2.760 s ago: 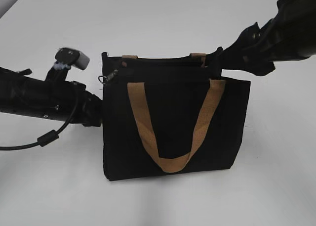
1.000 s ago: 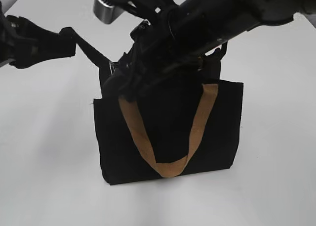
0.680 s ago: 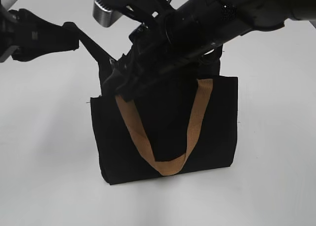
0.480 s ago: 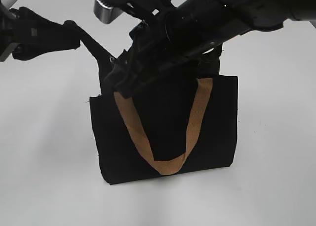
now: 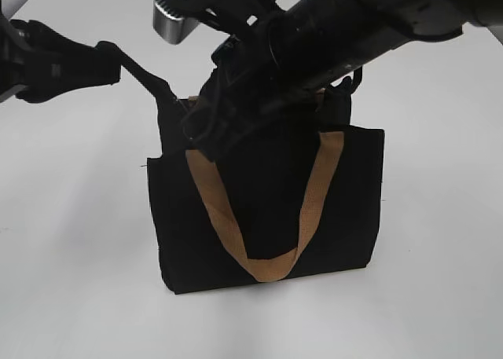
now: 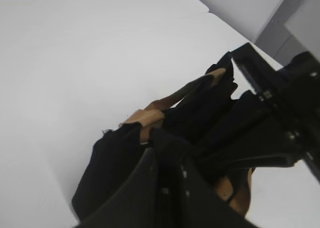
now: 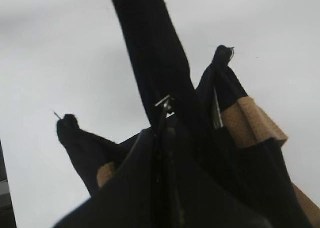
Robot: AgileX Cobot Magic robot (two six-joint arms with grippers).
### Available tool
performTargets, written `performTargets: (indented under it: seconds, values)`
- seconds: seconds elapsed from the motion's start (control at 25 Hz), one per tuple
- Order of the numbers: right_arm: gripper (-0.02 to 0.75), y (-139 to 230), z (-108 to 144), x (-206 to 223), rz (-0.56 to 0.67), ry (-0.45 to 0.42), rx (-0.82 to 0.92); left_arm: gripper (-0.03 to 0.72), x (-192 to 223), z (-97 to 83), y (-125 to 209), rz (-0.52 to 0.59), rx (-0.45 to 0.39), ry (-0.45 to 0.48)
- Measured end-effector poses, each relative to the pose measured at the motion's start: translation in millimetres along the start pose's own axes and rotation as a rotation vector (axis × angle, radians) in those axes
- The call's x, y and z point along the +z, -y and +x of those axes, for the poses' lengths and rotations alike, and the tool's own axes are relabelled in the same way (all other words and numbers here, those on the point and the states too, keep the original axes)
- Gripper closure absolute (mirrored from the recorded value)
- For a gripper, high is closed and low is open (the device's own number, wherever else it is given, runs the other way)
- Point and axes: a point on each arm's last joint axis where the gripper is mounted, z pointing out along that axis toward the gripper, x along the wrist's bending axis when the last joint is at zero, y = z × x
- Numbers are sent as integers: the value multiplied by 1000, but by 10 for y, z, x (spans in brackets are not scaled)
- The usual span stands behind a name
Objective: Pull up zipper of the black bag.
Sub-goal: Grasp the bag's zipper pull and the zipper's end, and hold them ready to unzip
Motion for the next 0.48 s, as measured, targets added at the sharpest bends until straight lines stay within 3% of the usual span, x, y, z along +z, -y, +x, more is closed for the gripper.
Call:
performTargets:
  seconds: [0.48]
  values:
    - [734, 54, -172, -347, 44, 1, 100, 659, 5, 41, 32, 39, 112, -53]
